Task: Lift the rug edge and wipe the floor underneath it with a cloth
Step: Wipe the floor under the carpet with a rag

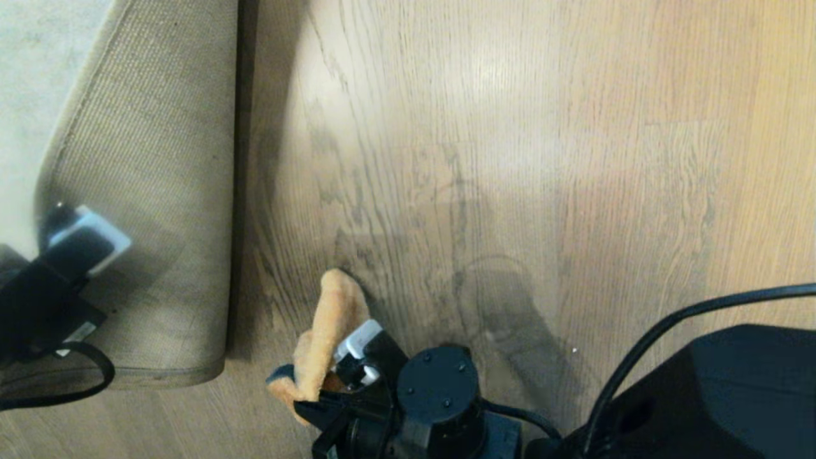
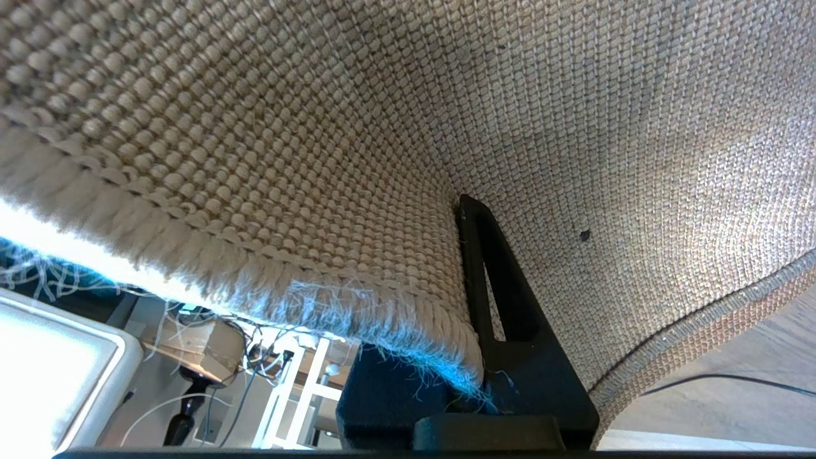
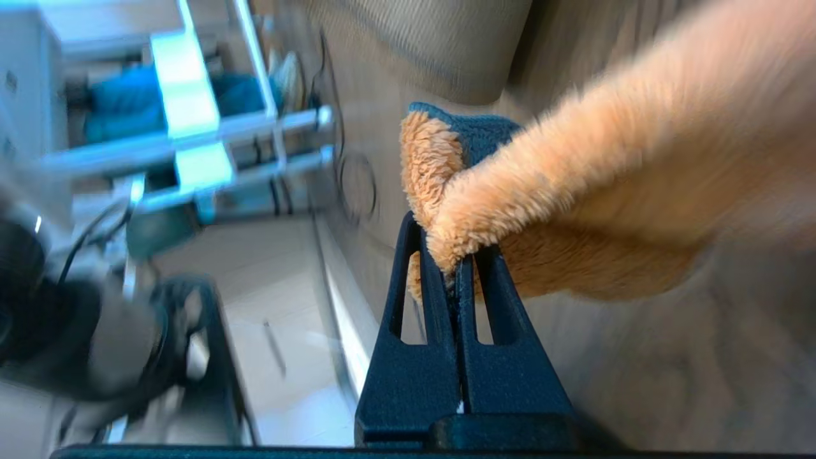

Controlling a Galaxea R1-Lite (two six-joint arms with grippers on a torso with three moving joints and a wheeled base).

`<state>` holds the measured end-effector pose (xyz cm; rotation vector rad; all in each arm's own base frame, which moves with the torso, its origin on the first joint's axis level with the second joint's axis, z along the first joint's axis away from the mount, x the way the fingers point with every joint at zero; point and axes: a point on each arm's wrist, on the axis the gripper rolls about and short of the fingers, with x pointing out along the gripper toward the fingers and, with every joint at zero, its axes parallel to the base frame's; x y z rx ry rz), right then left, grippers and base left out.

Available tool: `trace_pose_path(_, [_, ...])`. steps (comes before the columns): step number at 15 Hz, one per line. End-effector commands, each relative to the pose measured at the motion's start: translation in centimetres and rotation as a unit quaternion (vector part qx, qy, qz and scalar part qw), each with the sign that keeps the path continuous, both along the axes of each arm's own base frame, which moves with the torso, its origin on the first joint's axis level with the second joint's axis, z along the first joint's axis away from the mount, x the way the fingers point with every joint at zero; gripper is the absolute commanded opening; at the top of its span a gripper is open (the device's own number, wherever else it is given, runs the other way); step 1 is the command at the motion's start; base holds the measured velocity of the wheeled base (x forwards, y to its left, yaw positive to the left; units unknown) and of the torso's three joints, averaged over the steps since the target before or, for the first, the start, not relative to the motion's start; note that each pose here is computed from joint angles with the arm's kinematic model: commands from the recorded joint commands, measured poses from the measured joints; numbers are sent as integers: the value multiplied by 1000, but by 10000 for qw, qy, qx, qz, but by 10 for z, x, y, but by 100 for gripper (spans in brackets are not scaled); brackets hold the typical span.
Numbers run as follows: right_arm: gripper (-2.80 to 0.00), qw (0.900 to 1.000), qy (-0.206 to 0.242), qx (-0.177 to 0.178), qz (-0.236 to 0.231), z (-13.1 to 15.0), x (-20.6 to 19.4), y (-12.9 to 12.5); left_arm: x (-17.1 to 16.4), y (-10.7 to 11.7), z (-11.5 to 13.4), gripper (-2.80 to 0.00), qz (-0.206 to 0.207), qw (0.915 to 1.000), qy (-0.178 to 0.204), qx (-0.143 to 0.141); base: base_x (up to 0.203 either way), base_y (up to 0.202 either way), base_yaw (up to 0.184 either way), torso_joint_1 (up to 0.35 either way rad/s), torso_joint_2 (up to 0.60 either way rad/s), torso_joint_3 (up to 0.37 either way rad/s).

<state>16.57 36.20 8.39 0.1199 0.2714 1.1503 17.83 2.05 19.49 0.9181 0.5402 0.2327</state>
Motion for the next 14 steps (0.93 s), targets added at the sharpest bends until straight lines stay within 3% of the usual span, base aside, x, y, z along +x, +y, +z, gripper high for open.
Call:
trace_pose_path(1, [-280,9998,53,23,-192,-25,4,21,0,0,0,-280,4,10000,22,24,0,0,0,0,0,0])
trace_pose_path(5, [-280,9988,122,202,-421,-43,6,47,-1,0,-4,-280,11,10000,73,23,0,0,0,0,0,0])
trace_pose_path(8, [-280,9957,52,276,-884,-56,18,59,-2,0,-5,-280,14,10000,95,15,0,0,0,0,0,0])
trace_pose_path(14, [-280,9900,10,248,-1387,-66,55,42,-4,0,-8,-280,46,9999,131,33,0,0,0,0,0,0])
